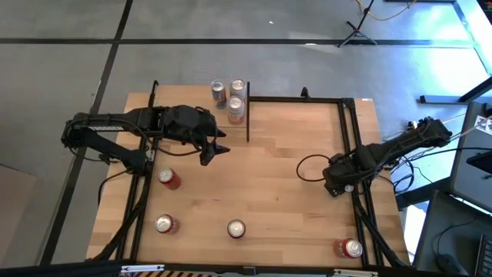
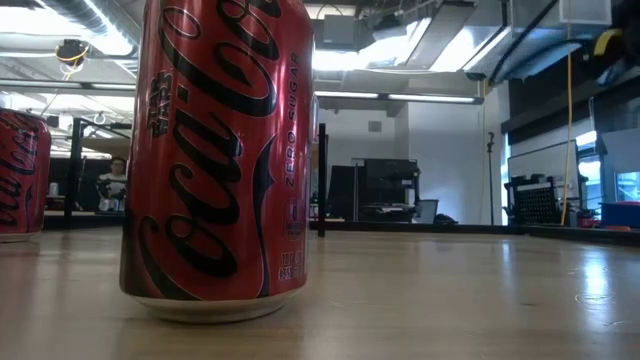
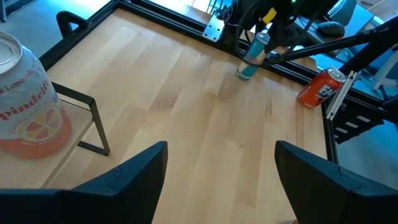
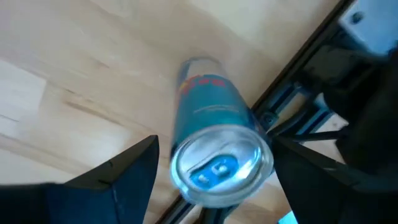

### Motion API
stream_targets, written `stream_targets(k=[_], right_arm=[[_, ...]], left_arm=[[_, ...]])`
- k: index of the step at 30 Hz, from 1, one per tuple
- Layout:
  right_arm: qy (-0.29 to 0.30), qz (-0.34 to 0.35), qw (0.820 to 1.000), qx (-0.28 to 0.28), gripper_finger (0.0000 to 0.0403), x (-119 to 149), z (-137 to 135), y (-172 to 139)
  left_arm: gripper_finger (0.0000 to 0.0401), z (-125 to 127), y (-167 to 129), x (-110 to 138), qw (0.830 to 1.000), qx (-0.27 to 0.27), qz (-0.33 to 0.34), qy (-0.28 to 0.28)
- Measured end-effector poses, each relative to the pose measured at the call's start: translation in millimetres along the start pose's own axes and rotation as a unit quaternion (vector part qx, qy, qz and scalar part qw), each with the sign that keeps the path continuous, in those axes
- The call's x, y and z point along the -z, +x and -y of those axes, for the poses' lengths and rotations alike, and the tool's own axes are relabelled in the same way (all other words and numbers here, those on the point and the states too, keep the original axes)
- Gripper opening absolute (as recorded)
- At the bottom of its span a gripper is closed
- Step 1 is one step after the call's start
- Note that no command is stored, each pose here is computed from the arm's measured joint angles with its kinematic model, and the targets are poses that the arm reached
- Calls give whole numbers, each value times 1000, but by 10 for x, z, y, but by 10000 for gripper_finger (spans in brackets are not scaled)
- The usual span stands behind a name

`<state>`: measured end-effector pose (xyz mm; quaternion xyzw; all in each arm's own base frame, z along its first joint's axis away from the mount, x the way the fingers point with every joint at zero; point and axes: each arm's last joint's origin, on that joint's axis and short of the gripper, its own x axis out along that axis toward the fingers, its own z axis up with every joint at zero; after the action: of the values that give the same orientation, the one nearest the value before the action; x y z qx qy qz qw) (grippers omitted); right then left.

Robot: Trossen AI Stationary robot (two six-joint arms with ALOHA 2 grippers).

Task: Place canned beverage on shelf
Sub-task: Move the blue soda can to the center of the table

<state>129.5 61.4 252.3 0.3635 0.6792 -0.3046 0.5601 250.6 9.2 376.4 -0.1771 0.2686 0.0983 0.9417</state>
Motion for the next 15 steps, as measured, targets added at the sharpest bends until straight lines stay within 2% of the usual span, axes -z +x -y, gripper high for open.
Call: stream_targets(k=[8,15], right_arm=[[0,-9,1000,-3,293,-46,-4,268],[-54,13,998,-17,213,-47,-40,183]], left_arm=[[284,0,0,0,1000,0,0,0],[284,3,-1,4,1000,6,-4,0]])
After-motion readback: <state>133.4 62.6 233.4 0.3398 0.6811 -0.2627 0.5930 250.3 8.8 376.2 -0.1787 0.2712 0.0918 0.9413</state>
